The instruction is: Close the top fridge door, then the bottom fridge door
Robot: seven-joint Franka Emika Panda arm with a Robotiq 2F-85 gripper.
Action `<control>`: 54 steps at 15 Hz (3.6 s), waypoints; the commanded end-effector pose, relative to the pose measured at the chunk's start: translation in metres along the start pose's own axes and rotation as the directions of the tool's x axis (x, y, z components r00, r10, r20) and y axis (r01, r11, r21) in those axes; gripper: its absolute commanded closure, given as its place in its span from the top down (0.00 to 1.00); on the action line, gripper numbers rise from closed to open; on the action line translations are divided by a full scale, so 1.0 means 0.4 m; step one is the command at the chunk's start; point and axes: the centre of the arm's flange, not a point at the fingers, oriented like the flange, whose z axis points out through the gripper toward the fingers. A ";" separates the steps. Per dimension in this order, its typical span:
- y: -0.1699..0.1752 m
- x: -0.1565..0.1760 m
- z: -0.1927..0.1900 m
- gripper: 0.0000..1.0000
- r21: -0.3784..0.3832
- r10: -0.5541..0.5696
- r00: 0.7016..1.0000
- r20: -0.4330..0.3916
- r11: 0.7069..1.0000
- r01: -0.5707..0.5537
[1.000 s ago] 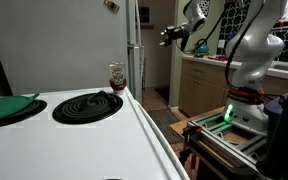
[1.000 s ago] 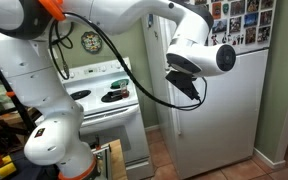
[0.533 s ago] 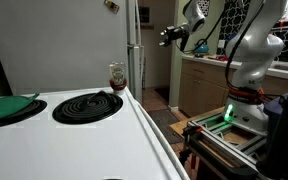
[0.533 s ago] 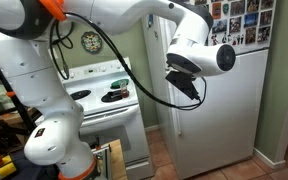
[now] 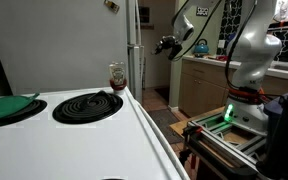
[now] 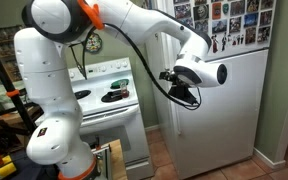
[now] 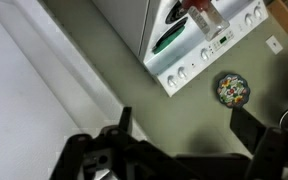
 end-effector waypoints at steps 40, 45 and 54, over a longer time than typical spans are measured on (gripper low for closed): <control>0.157 0.023 0.062 1.00 -0.219 -0.429 0.855 -0.292 0.900 0.377; 0.075 0.008 -0.143 1.00 -0.217 -0.293 0.928 -0.231 0.945 0.244; -0.141 0.026 -0.446 1.00 -0.108 0.197 0.926 -0.323 0.964 -0.243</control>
